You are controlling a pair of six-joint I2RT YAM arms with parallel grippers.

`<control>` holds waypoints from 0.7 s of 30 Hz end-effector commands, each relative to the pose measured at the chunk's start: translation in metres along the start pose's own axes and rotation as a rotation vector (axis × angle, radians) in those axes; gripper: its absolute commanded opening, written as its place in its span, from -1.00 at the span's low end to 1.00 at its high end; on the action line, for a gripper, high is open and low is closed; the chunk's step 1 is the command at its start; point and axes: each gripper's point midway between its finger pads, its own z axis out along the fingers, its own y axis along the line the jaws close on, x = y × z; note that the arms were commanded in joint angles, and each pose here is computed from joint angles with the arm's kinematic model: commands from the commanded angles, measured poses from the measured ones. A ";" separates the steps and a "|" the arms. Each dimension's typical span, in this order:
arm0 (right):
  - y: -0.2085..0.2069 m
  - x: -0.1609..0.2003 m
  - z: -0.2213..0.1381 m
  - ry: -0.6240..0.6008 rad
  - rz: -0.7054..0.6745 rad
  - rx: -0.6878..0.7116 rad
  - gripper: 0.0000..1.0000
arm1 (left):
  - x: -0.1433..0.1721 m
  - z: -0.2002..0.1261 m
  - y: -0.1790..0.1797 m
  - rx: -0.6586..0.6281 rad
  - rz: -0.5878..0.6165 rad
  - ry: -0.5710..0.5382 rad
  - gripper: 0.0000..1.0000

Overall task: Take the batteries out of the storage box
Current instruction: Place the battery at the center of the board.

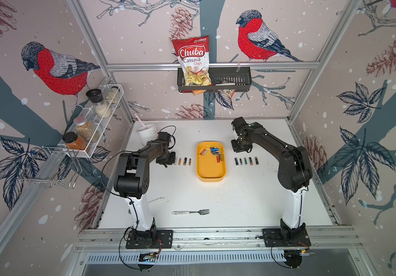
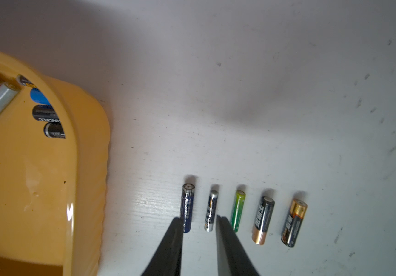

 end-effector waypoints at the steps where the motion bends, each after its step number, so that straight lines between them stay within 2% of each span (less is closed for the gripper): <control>1: -0.003 0.000 -0.002 -0.002 0.004 0.016 -0.40 | 0.004 0.001 -0.002 0.014 -0.001 0.013 -0.47; 21: -0.001 -0.002 -0.005 -0.008 0.001 0.011 -0.40 | -0.006 -0.012 -0.002 0.011 -0.006 -0.014 -0.39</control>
